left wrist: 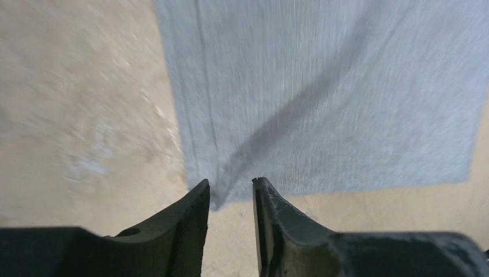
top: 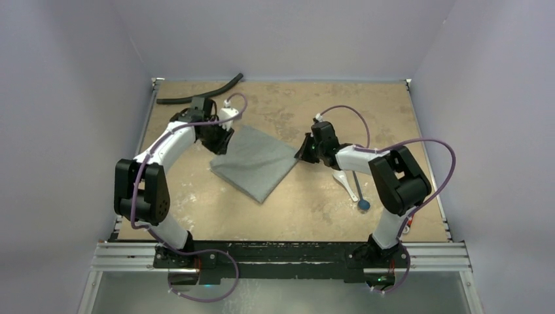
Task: Fold the napkin into a case and place the utensils inside
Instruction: Rotate the square-folded napkin at the center of the board.
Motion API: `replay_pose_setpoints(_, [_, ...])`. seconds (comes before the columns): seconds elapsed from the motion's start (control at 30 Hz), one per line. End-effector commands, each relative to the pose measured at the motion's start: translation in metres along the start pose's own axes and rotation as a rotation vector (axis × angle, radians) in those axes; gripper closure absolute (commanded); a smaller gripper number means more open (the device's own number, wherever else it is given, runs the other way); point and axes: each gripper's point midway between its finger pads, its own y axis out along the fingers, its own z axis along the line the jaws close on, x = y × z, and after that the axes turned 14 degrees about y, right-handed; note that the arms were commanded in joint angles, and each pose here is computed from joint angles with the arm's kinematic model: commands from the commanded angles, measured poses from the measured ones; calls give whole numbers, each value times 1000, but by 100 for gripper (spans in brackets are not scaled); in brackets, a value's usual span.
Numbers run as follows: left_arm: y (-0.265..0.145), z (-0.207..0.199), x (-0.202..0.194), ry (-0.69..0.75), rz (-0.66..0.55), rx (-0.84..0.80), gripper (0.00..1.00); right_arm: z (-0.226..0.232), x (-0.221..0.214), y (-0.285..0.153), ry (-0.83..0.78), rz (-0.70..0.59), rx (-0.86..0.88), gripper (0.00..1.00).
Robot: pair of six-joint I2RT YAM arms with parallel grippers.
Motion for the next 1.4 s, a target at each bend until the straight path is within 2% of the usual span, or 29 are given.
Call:
replay_pose_setpoints(0.0, [-44,18,73,-14,-192,16,64,50,24,-21,-47,-60,106,97])
replay_pose_setpoints(0.07, [-47,22,91,-11,-224,18,64,74,38,-26,-81,-79,152,88])
replay_pose_setpoints(0.13, [-39,26,99,-28,-221,-3,67,103,55,-26,-139,-103,210,73])
replay_pose_setpoints(0.27, [-17,18,83,-75,-179,-46,68,156,80,0,-328,-70,300,47])
replay_pose_setpoints(0.37, [-6,22,59,-150,-154,-34,70,182,86,37,-469,-8,361,40])
replay_pose_setpoints(0.53, [5,44,22,-325,-139,-38,71,195,77,88,-640,1,367,37])
replay_pose_setpoints(0.7, [10,58,15,-366,-149,-5,73,199,60,112,-751,-8,386,37])
replay_pose_setpoints(0.97, [23,54,2,-391,-115,-27,74,198,42,126,-793,26,457,40])
replay_pose_setpoints(1.37, [32,52,-6,-383,-93,-32,74,190,37,122,-808,31,452,55])
